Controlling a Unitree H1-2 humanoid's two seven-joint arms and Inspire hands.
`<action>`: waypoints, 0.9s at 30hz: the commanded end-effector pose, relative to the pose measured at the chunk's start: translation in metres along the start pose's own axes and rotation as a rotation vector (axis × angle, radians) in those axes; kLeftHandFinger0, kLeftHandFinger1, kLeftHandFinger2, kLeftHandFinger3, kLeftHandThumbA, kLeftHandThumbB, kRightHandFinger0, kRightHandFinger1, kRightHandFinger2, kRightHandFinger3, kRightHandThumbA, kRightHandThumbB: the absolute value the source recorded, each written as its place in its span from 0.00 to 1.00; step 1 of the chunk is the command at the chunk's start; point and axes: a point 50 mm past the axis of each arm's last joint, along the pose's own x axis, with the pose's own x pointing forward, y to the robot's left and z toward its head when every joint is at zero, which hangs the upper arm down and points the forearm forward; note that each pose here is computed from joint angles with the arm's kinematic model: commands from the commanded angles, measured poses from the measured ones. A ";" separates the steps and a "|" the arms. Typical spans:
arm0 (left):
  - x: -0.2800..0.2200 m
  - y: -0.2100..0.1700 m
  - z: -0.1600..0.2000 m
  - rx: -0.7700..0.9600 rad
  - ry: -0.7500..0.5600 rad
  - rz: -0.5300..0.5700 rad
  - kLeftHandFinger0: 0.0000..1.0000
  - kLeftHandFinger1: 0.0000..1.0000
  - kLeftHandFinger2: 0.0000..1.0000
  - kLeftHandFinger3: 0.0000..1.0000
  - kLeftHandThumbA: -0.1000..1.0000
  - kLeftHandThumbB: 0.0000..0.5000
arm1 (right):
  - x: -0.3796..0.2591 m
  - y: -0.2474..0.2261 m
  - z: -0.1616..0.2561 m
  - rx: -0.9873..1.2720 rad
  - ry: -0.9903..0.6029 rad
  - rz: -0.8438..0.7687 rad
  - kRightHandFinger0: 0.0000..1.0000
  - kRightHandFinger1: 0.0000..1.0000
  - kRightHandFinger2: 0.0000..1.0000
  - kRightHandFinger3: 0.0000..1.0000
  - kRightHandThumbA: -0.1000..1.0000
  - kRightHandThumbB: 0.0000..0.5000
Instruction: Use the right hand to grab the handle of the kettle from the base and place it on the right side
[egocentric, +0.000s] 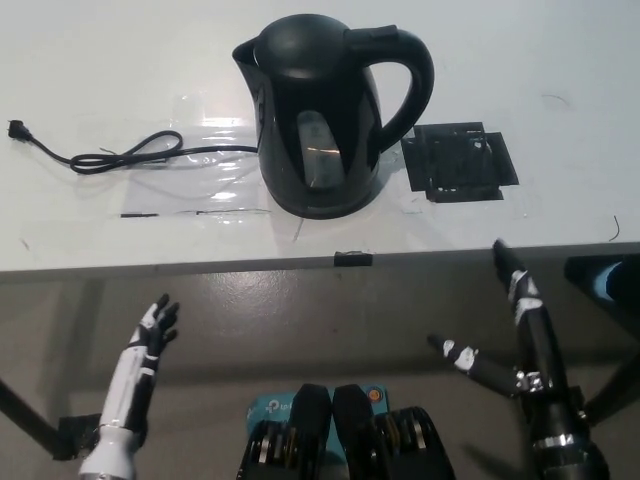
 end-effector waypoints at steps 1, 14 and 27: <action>0.006 -0.008 0.015 -0.025 -0.094 -0.044 1.00 1.00 1.00 1.00 1.00 1.00 | 0.035 -0.008 0.035 -0.029 -0.165 -0.076 1.00 1.00 1.00 1.00 0.95 0.48; -0.002 -0.012 0.012 -0.032 -0.088 -0.058 1.00 1.00 1.00 1.00 1.00 1.00 | 0.154 -0.002 0.071 -0.053 -0.177 -0.046 1.00 1.00 1.00 1.00 0.93 0.44; -0.012 -0.012 0.008 -0.024 -0.082 -0.055 1.00 1.00 1.00 1.00 1.00 1.00 | 0.237 0.022 0.082 -0.193 -0.096 -0.038 1.00 1.00 1.00 1.00 0.94 0.48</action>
